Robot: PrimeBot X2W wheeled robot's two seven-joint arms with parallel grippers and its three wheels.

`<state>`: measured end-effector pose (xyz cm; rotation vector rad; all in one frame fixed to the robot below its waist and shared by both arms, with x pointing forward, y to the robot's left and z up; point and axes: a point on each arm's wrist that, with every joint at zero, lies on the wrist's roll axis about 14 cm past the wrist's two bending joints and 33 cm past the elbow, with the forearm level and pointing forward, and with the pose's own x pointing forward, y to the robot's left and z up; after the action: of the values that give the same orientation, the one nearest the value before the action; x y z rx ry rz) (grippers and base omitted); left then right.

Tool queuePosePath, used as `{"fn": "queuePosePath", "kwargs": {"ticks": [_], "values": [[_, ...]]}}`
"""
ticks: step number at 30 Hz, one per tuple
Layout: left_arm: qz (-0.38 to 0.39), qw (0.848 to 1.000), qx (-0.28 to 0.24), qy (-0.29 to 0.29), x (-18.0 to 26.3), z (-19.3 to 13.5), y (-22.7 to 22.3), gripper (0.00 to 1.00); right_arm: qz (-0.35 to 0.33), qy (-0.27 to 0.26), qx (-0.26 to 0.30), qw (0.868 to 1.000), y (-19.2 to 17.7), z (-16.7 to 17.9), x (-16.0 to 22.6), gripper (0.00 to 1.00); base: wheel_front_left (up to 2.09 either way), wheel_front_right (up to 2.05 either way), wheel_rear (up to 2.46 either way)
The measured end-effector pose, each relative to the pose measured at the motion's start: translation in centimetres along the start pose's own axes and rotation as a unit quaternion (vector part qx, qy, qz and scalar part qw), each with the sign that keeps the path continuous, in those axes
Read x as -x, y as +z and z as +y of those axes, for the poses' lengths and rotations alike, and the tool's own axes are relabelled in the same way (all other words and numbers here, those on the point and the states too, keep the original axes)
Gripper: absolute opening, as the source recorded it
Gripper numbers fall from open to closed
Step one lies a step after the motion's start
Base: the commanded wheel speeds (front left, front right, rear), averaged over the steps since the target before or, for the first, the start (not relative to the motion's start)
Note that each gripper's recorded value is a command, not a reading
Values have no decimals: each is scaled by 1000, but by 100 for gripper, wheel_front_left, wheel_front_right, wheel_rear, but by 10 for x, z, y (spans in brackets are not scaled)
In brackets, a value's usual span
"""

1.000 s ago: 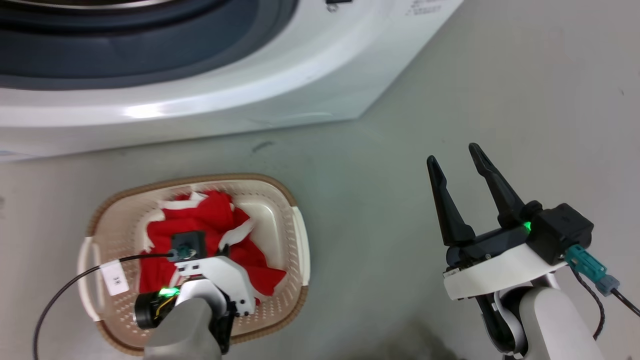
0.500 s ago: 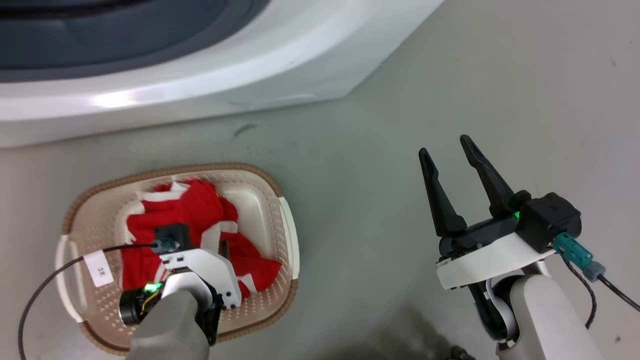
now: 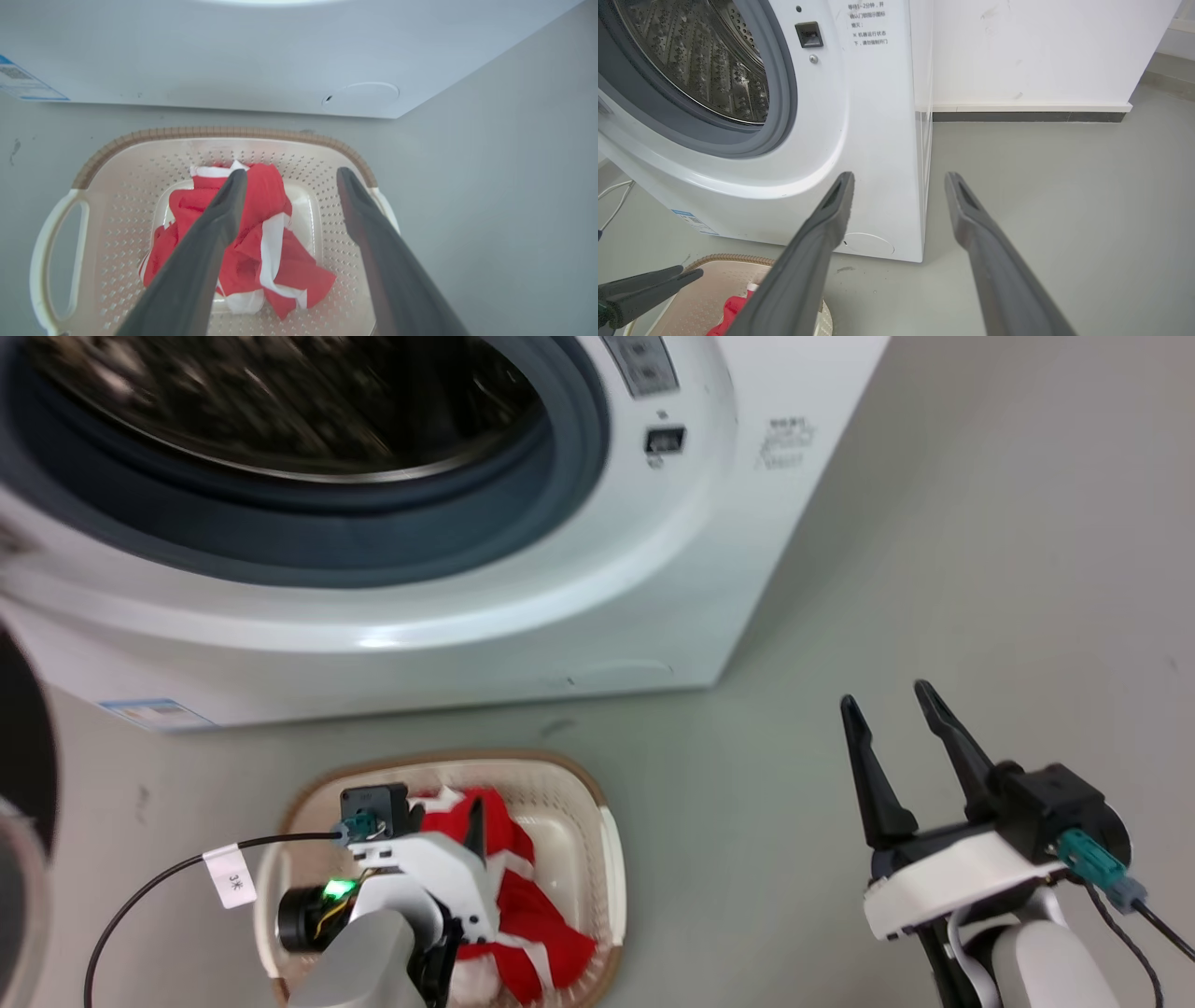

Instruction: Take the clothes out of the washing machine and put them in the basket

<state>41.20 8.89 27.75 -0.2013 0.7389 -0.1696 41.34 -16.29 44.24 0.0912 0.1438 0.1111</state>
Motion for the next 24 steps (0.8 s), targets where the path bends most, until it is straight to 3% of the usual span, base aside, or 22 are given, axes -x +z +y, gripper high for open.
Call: {"fn": "queuePosePath", "kwargs": {"ticks": [7, 8, 11, 19, 24], "values": [[-175, 985, -10, -3, 46, -6, 93, 100, -37, 10, 7, 999, 33, 10, 16, 100, 0, 0, 0], [-243, 970, -22, 2, 72, -4, 127, 100, -49, 14, 12, 999, 43, 14, 21, 100, 0, 0, 0], [-304, 952, -31, 8, 99, -2, 155, 100, -56, 16, 16, 998, 50, 16, 25, 100, 0, 0, 0], [-415, 906, -74, 25, 164, -1, 198, 100, -77, 21, 31, 996, 68, 20, 35, 100, 0, 0, 0], [-437, 893, -102, 35, 188, 1, 197, 100, -83, 21, 33, 996, 74, 21, 43, 100, 0, 0, 0]]}}
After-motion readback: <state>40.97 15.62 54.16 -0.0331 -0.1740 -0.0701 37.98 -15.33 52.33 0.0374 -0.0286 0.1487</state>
